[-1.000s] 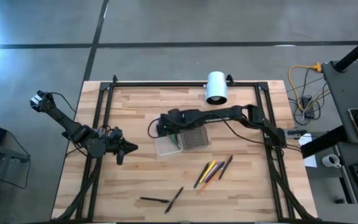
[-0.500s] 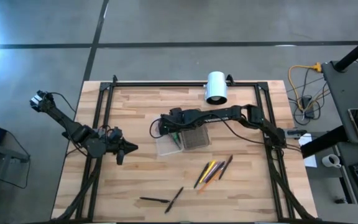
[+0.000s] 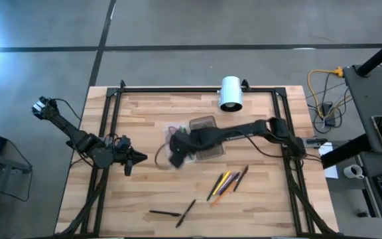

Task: Pick & place school supplies into a supply box
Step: Put the black pen into the black supply box

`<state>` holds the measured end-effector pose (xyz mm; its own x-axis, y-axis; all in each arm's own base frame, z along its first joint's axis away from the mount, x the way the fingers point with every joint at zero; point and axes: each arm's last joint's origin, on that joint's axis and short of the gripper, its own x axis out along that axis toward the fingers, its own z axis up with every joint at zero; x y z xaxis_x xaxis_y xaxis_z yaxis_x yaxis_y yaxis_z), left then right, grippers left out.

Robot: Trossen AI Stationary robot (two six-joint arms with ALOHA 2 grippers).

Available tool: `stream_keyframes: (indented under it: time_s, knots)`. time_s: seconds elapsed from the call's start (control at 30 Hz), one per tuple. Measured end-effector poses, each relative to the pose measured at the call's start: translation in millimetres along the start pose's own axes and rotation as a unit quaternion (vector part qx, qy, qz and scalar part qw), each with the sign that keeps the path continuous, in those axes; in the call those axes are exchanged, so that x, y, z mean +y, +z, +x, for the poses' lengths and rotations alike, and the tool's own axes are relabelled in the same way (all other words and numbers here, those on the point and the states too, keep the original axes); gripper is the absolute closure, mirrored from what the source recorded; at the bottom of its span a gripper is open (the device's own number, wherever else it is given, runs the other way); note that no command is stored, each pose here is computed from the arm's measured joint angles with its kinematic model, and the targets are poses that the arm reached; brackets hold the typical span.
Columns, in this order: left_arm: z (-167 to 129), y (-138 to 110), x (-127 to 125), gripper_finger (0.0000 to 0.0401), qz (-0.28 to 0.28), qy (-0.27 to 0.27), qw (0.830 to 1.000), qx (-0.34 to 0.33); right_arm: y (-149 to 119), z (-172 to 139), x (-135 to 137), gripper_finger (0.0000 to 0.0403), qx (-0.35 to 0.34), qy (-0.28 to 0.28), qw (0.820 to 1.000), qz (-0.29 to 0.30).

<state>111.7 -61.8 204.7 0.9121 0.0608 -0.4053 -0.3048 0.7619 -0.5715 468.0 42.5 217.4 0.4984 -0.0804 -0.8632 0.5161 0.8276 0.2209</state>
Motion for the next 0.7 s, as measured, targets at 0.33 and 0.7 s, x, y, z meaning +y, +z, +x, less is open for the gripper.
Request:
stream_keyframes:
  time_s: [0.33, 0.7]
  knots:
    - [0.0, 0.2, -1.9, 0.0378, -0.006, -0.014, 1.000, 0.007, -75.8, -23.2, 78.1, 0.0275, 0.038, 0.066, 0.981, -0.181]
    - [0.9, -0.2, -2.9, 0.0378, -0.005, -0.017, 1.000, 0.010, -148.6, -49.9, 76.5, 0.0256, 0.208, -0.070, 0.921, -0.321]
